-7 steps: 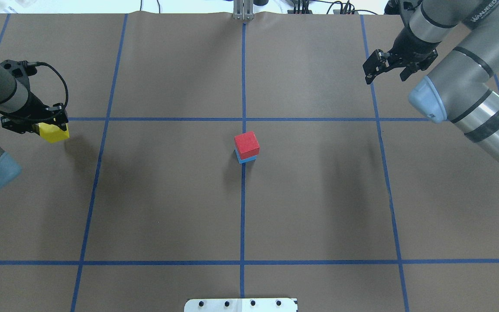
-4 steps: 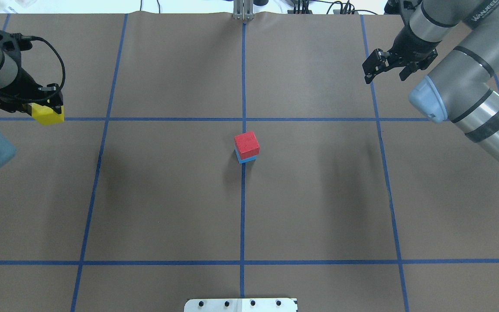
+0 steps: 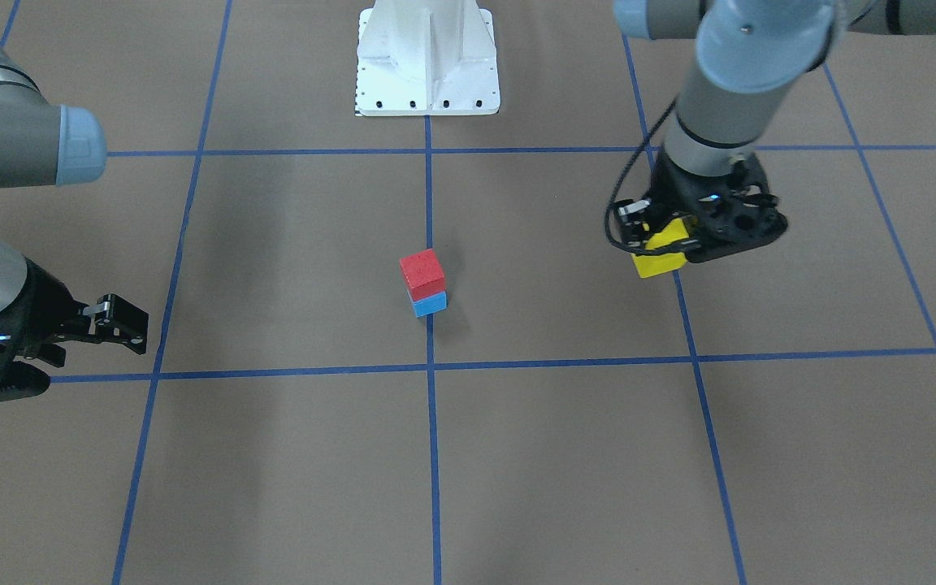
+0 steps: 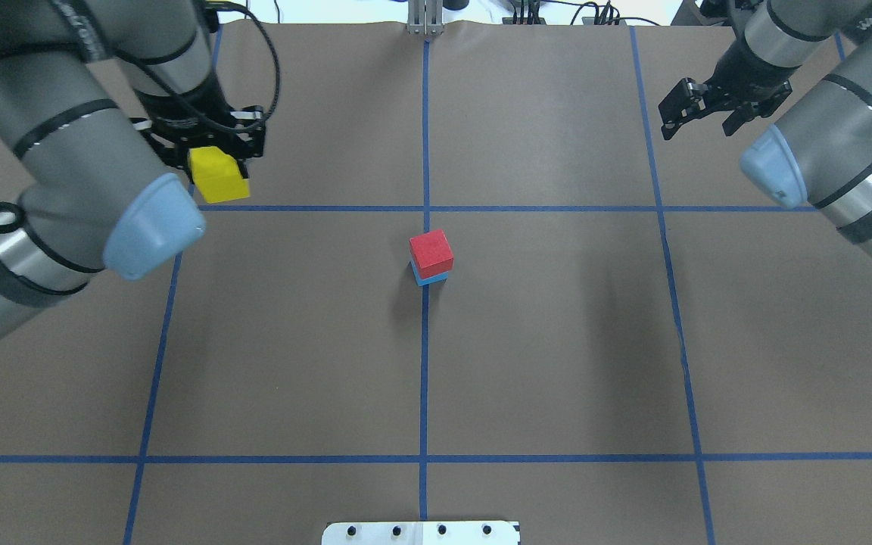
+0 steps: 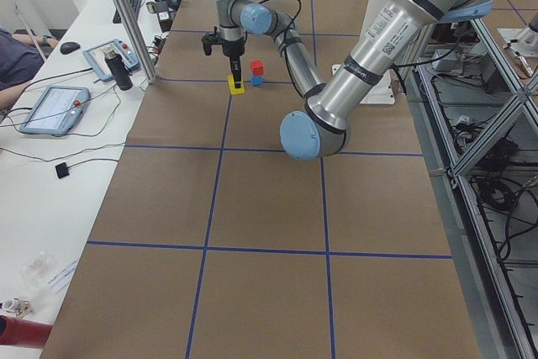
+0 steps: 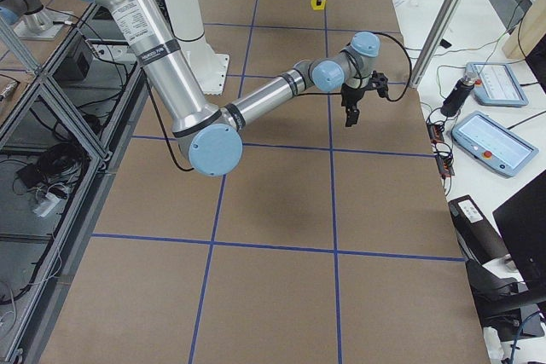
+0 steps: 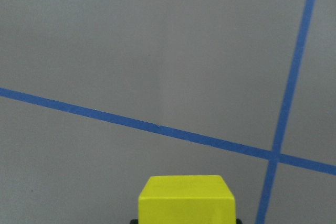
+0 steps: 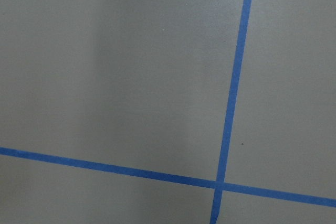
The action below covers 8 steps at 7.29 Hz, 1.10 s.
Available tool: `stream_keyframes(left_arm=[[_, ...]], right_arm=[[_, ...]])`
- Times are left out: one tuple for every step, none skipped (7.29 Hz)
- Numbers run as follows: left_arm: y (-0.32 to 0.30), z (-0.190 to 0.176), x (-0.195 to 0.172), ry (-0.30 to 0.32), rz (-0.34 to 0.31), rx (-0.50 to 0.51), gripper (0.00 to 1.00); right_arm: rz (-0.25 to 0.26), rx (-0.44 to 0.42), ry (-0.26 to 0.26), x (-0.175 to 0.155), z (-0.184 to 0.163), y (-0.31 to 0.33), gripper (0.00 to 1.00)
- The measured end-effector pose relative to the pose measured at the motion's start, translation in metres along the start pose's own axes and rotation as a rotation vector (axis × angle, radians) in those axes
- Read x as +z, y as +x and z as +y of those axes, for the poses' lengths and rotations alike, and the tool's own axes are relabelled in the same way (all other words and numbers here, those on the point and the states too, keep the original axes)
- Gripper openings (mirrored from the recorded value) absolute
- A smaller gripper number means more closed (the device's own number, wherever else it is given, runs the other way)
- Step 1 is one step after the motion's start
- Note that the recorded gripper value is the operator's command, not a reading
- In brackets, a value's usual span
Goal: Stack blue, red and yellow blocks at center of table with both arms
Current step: 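Carry the yellow cube with the left gripper over the red cube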
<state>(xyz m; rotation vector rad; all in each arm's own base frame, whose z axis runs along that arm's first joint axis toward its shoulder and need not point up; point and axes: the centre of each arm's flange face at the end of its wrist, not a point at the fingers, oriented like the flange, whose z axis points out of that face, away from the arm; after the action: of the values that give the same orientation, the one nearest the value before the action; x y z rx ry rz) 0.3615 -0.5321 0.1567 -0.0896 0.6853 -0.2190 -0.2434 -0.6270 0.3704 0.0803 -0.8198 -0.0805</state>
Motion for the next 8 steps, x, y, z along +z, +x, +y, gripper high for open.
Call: stream_keyframes(left_arm=[[0.054, 0.023, -0.006, -0.021, 0.01, -0.029, 0.0], [0.1, 0.046, -0.006, -0.036, 0.008, -0.041, 0.0], [0.132, 0.065, -0.001, -0.041, 0.001, -0.033, 0.0], [0.154, 0.074, 0.01, -0.045, 0.005, -0.022, 0.0], [0.169, 0.076, 0.026, -0.048, 0.016, -0.017, 0.0], [0.179, 0.075, 0.038, -0.049, 0.029, -0.017, 0.0], [0.188, 0.072, 0.046, -0.048, 0.04, -0.016, 0.0], [0.193, 0.07, 0.052, -0.048, 0.05, -0.021, 0.0]], right_arm=[[0.009, -0.001, 0.007, -0.008, -0.002, 0.031, 0.99], [0.017, -0.012, 0.01, -0.015, -0.003, 0.064, 0.99], [0.023, -0.016, 0.01, -0.023, -0.002, 0.099, 0.99], [0.018, -0.003, 0.008, -0.032, 0.002, 0.145, 0.99], [0.012, 0.012, 0.003, -0.044, 0.011, 0.198, 0.99], [0.017, 0.011, -0.004, -0.054, 0.02, 0.246, 0.99], [0.023, 0.004, -0.015, -0.064, 0.028, 0.286, 0.99], [0.025, 0.005, -0.023, -0.069, 0.036, 0.311, 0.99]])
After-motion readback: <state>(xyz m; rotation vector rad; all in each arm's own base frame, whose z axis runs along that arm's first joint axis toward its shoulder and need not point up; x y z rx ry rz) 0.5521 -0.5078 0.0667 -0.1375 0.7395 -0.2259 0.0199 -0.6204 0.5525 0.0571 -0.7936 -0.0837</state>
